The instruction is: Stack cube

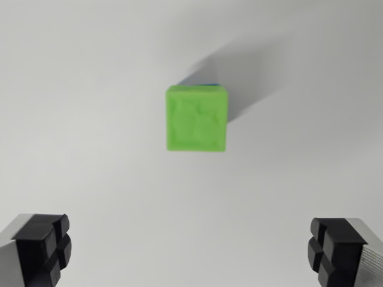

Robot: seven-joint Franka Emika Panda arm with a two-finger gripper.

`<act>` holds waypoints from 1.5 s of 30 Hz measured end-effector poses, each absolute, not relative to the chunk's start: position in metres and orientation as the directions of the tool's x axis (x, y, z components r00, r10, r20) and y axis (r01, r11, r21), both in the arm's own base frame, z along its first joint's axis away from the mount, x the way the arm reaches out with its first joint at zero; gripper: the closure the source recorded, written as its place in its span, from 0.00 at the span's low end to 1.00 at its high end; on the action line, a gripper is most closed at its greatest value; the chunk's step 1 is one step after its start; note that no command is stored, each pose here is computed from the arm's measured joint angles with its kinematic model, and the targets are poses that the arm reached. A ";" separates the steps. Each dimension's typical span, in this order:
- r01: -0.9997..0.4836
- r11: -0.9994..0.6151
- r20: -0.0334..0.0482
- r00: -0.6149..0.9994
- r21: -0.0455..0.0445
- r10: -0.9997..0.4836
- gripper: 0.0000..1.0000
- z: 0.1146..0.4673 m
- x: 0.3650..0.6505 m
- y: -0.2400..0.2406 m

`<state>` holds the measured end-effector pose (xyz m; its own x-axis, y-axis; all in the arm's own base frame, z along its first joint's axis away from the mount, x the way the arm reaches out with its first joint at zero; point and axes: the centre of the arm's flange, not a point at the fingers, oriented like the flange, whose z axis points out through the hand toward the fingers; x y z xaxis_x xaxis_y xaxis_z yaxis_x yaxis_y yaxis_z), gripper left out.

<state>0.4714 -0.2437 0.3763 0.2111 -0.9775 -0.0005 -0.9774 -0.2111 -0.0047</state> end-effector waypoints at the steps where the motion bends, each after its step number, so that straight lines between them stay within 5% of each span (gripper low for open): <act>1: -0.977 -0.211 -0.001 0.211 -0.005 -0.977 0.00 0.381 0.471 -0.244; 25: -0.978 -0.210 -0.002 0.210 -0.006 -0.978 0.00 0.454 0.472 -0.245; 45: -0.978 -0.209 -0.003 0.209 -0.006 -0.978 0.00 0.467 0.472 -0.245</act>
